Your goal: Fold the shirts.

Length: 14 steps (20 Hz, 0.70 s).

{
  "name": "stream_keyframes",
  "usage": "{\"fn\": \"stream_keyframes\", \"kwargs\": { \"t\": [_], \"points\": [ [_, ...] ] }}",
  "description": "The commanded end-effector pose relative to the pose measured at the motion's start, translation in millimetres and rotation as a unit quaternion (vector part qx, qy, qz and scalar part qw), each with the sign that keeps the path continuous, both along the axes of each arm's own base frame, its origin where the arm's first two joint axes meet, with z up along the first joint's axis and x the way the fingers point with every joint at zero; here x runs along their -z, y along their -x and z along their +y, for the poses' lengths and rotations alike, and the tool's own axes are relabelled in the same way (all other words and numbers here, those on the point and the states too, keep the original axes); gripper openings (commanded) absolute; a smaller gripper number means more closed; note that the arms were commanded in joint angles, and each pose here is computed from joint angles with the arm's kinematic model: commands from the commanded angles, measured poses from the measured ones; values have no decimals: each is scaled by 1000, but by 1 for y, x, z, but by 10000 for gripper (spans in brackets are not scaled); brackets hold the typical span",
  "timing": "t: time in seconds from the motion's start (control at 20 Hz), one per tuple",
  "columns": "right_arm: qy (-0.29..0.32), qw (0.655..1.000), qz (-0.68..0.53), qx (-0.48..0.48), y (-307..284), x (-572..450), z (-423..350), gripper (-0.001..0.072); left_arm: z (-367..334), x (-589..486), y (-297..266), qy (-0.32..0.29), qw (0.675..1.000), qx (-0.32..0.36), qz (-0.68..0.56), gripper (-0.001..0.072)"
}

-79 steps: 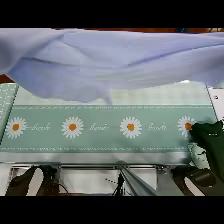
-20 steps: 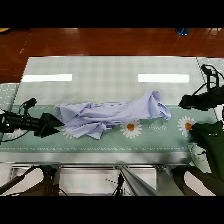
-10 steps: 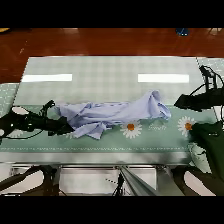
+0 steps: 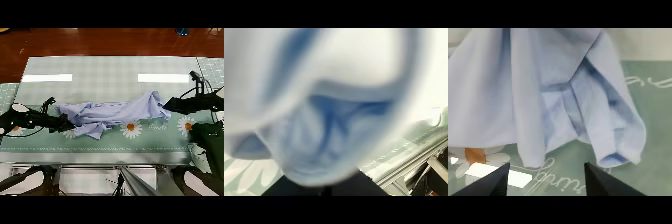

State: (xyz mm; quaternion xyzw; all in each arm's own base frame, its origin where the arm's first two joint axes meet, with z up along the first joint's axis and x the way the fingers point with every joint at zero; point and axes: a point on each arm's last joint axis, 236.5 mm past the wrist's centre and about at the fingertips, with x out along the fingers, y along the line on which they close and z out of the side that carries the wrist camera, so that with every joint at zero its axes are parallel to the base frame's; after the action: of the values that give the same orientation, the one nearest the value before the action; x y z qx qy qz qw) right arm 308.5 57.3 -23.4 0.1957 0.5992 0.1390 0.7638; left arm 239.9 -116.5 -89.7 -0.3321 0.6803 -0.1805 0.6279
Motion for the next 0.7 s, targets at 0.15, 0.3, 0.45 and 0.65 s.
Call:
{"fn": "stream_keyframes", "kwargs": {
  "t": [0.15,0.3,0.45,0.65],
  "points": [
    [-72,997,5,14,-1,29,27,551,2,-22,-20,-2,999,5,-40,24],
    [-63,998,-12,3,-11,34,42,544,2,-29,-26,-3,999,3,-53,24],
    [-37,998,-42,-25,-20,39,70,265,2,-39,-32,0,998,4,-66,24],
    [-37,996,-58,-63,-26,7,75,26,4,-86,-56,-7,990,16,-139,23]
  ]
}}
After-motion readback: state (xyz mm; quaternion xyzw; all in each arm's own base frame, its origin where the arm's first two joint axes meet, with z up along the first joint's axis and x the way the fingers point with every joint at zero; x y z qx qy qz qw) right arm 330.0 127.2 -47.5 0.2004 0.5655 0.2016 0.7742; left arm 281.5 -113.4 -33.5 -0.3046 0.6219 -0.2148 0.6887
